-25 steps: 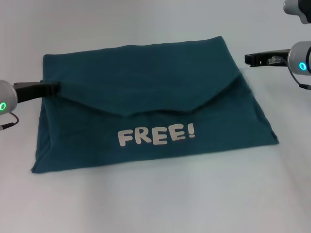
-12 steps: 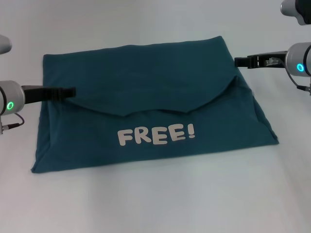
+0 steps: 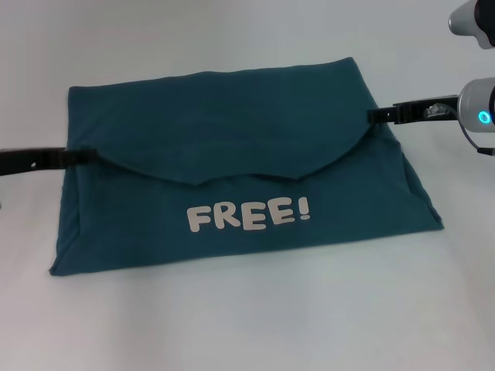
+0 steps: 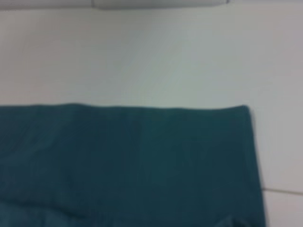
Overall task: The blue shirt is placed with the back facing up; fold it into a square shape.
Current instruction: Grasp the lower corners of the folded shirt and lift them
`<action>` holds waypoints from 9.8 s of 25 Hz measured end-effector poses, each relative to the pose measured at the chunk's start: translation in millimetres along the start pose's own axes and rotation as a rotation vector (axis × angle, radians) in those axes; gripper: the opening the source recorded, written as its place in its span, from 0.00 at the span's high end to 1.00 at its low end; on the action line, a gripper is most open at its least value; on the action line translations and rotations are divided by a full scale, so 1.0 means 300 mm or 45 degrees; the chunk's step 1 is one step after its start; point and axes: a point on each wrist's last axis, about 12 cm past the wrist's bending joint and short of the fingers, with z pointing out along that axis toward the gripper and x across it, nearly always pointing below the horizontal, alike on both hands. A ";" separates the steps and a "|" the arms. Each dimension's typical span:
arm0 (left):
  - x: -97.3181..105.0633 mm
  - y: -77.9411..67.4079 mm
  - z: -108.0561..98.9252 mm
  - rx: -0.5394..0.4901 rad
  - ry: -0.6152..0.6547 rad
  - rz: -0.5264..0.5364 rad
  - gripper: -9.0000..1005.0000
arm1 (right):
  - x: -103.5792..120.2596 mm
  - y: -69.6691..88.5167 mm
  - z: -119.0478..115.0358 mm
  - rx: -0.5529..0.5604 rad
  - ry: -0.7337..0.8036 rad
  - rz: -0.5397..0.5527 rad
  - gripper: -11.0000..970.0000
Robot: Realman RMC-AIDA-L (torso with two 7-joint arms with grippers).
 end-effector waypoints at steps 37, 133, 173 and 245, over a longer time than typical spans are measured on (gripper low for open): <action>0.162 0.012 -0.113 0.026 0.568 -0.510 0.07 | 0.024 0.050 -0.079 -0.148 0.144 -0.167 0.04; 0.110 -0.056 -0.018 0.088 0.546 -0.443 0.87 | -0.006 0.095 -0.095 -0.189 0.160 -0.191 0.04; 0.122 -0.052 -0.024 0.150 0.510 -0.395 0.87 | 0.229 -0.066 -0.145 0.051 0.522 0.106 0.05; 0.117 -0.064 -0.011 0.160 0.499 -0.389 0.87 | 0.221 -0.025 -0.048 0.032 0.540 0.080 0.61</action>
